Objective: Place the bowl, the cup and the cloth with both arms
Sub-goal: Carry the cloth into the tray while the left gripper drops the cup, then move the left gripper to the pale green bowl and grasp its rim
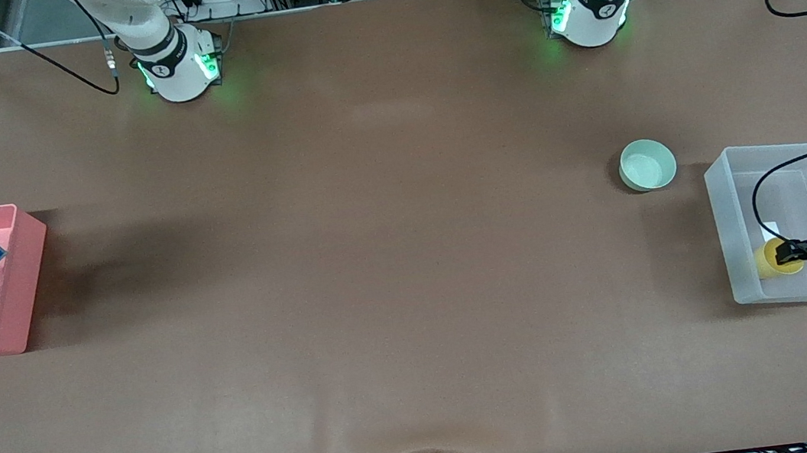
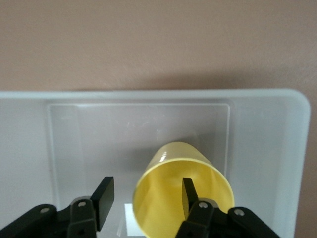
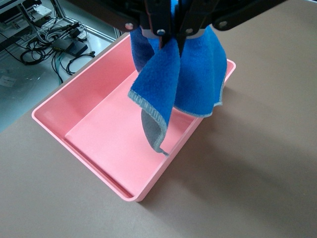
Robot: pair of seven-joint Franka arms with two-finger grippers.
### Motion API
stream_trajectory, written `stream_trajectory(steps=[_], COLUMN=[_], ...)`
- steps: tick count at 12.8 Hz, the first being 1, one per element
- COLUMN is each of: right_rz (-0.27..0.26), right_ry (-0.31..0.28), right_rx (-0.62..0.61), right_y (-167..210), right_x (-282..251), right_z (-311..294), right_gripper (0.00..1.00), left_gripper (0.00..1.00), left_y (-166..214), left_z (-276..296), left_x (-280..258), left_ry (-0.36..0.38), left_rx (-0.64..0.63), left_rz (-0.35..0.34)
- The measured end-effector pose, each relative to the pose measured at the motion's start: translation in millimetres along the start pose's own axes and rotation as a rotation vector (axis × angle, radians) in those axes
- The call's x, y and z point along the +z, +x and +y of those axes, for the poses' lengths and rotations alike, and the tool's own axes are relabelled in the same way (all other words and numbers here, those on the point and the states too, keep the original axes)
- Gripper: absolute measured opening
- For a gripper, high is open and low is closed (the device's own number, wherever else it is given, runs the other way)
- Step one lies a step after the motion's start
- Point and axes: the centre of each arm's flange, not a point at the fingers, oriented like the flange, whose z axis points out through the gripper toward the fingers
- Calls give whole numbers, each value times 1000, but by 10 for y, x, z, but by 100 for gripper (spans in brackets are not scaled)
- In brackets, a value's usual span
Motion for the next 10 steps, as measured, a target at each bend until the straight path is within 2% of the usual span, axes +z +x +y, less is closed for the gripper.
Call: stream_trajectory(steps=[2,6,10], right_rz=[-13,-14,-14], right_ry=[17,31,40], right_rx=[12,58,49], right_y=[-66,-353,-321], right_x=[132,639,783], right_z=[56,383,418], right_gripper=[4,4,4], left_gripper=[72,72,72], left_y=[-14,-70,-146], left_z=[-35,85,749], left_x=[-297,-1115,-1502], left_ry=[32,12,-37], left_rx=[25,28,-38], left_rz=[-25,-80,-131])
